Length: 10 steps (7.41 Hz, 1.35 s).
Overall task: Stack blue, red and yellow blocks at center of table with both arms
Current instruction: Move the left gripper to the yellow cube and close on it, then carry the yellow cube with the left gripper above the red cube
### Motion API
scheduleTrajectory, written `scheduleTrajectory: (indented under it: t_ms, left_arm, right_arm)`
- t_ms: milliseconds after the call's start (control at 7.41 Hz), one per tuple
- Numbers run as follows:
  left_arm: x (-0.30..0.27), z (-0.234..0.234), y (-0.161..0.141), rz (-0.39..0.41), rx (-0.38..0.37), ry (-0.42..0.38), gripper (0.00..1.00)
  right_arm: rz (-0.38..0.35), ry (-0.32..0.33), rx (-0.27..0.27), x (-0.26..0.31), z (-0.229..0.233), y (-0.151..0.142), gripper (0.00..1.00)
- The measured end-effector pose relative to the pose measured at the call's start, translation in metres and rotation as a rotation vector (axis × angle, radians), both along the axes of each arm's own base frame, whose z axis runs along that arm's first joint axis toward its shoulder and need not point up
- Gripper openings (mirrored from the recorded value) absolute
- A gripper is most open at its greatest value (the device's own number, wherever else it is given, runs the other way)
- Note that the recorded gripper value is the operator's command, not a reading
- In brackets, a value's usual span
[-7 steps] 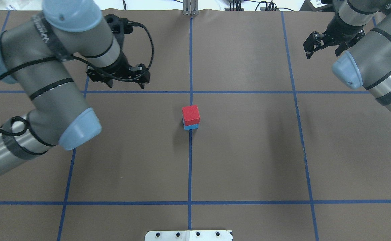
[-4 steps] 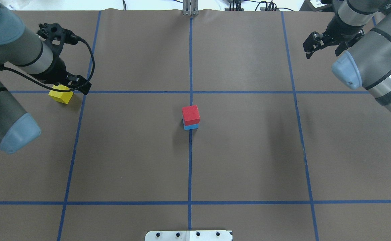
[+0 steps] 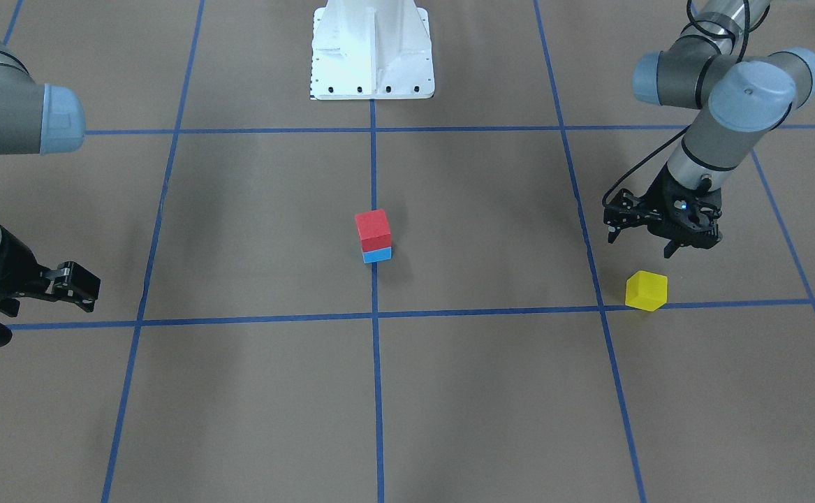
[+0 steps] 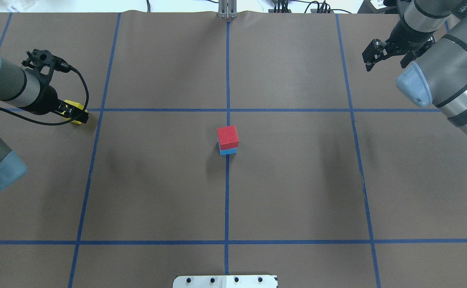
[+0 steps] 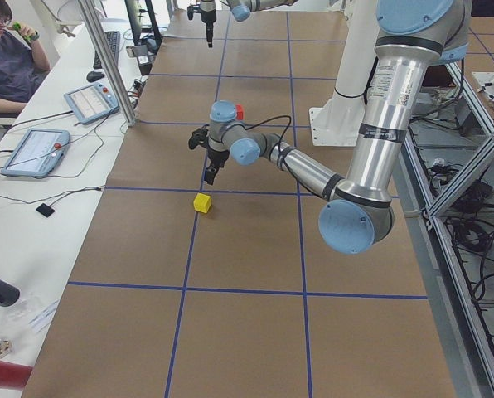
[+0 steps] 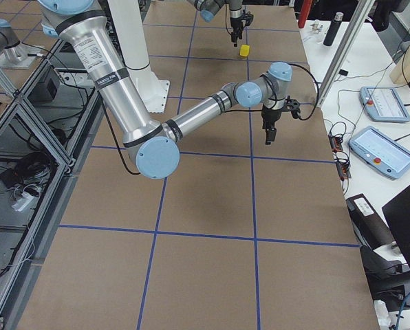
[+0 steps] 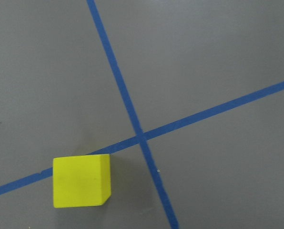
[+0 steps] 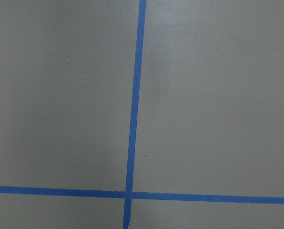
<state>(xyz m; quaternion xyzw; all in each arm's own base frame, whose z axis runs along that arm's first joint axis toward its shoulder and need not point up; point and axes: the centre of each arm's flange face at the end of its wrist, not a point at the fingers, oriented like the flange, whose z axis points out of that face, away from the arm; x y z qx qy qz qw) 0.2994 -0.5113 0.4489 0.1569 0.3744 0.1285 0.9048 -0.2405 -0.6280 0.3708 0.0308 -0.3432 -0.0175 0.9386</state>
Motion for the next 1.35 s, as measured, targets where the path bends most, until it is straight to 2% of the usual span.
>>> scheduleTrajectory:
  t_ms: [405,945,1350]
  left_arm:
    - [0.005,0.015,-0.009,-0.004,-0.017,-0.017,1.0]
    - [0.013,0.025,-0.043,-0.021,-0.031,-0.035,1.0]
    - [0.015,0.052,-0.058,-0.033,-0.019,-0.025,1.0]
  right_arm:
    - [0.0,0.0,0.0,-0.001,-0.001,0.0,0.99]
    - [0.0,-0.002,0.002,-0.001,-0.002,-0.001,0.99]
    - [0.001,-0.001,0.001,-0.001,-0.002,0.0,0.99]
